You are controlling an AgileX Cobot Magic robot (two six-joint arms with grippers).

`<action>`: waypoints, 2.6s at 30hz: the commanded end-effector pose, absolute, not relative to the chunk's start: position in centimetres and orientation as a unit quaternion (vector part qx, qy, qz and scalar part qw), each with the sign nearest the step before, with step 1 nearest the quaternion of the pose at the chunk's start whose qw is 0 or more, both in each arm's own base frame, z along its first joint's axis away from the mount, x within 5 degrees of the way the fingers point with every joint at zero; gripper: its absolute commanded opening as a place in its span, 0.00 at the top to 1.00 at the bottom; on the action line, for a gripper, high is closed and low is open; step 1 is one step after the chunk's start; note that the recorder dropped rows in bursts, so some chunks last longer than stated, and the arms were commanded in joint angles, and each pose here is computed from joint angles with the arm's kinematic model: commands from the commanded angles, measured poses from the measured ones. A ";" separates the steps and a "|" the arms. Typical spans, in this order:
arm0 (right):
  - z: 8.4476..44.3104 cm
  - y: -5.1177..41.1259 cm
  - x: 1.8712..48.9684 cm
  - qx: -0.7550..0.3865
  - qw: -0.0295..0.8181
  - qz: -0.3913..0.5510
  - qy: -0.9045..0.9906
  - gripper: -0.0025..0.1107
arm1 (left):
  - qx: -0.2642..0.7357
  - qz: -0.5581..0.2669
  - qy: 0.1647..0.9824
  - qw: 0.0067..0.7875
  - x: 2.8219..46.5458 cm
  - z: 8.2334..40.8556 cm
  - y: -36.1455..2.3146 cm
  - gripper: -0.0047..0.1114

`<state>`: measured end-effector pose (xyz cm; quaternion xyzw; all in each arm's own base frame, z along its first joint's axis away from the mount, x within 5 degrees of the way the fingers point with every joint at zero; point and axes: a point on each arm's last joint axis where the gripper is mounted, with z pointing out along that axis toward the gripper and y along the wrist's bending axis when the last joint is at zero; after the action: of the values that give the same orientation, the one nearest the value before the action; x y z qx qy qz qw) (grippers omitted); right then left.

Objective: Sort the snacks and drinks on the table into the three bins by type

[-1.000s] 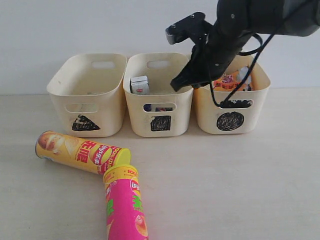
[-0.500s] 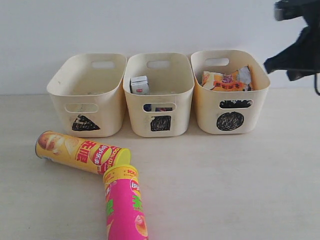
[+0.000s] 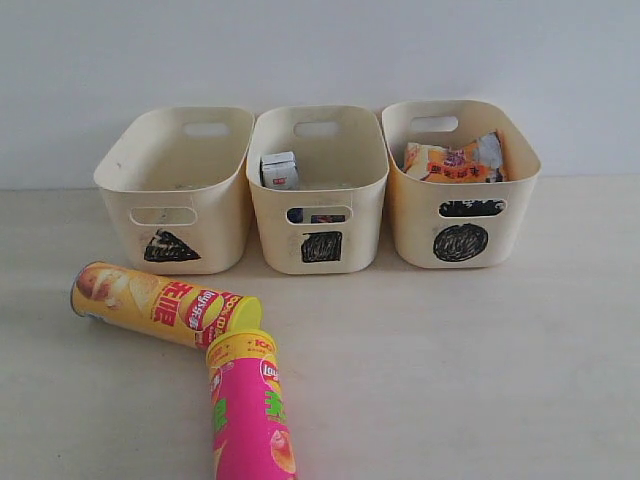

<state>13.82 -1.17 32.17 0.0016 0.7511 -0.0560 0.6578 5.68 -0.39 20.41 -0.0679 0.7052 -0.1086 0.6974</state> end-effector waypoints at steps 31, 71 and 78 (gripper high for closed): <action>20.7 -0.5 5.6 0.036 0.712 -0.028 0.701 0.98 | -0.084 -0.147 0.622 0.765 7.1 35.5 -0.4 0.92; 20.4 -0.5 5.6 0.049 0.702 -0.015 0.710 0.98 | 0.189 -0.082 0.963 0.172 22.8 27.9 -14.4 0.92; 20.4 -0.5 5.6 0.051 0.702 -0.013 0.710 0.98 | 0.182 -0.086 0.971 0.128 24.0 24.5 -16.5 0.80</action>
<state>5.65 -0.47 20.56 0.0489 0.7093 -0.0092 0.7031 23.55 -15.69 25.35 0.1924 0.9690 -0.0762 0.1353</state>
